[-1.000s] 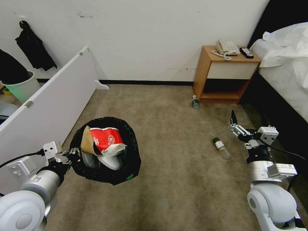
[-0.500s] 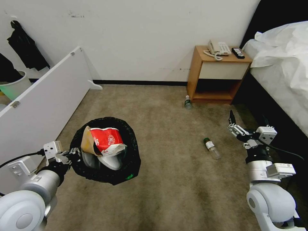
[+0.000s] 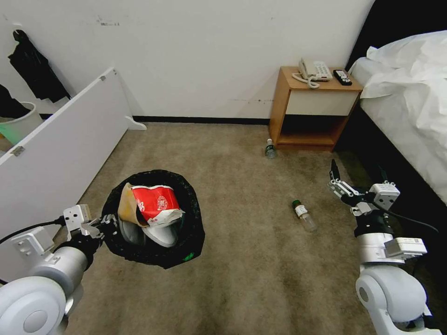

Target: Pick up the trash bin, then pick up the garbage from the floor and place it into the trash bin.

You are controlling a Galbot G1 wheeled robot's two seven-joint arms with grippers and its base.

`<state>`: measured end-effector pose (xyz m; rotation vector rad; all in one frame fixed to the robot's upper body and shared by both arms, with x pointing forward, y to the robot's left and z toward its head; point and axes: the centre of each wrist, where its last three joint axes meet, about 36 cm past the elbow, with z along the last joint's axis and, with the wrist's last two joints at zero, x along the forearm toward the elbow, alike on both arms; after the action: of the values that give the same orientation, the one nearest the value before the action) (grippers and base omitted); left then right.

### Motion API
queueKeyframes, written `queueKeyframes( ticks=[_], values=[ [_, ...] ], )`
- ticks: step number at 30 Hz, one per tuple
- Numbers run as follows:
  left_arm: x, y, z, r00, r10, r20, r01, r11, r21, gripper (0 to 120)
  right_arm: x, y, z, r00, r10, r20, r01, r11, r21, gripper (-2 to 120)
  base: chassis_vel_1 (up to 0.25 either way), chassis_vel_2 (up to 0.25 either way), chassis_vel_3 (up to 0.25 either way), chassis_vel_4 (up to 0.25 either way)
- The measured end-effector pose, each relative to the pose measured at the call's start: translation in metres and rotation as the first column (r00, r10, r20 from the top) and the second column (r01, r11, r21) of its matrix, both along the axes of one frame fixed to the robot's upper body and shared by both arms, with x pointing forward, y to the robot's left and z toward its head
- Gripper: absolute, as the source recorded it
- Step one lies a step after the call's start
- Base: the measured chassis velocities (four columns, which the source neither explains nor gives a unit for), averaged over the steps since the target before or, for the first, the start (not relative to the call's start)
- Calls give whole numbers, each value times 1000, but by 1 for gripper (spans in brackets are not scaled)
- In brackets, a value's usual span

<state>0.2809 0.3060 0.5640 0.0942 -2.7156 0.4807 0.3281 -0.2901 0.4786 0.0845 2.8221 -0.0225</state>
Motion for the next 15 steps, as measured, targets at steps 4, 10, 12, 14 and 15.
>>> queueKeyframes(
  ticks=[4, 10, 12, 14, 15],
  values=[
    [0, 1, 0, 1000, 2, 1, -2, 1000, 3, 1, 0, 1, 0, 1000, 3, -5, -3, 1000, 2, 100, 0, 0, 0, 0],
    [0, 1, 1, 1000, 0, 2, 0, 1000, 5, 1, 1, 2, 0, 1000, 5, 0, -5, 1000, 4, 100, 0, 0, 0, 0],
    [0, 1, 1, 1000, 0, 2, 0, 1000, 6, 1, 1, 2, -1, 1000, 6, -1, -6, 1000, 4, 100, 0, 0, 0, 0],
    [-1, 1, 2, 1000, -1, 3, 1, 1000, 6, 1, 0, 2, -1, 1000, 6, -1, -6, 1000, 5, 100, -23, 13, 24, -31],
    [-1, 1, 2, 1000, -2, 4, 2, 1000, 6, 1, 0, 2, -1, 1000, 6, -1, -6, 1000, 5, 100, -88, 86, 79, -100]
  ],
)
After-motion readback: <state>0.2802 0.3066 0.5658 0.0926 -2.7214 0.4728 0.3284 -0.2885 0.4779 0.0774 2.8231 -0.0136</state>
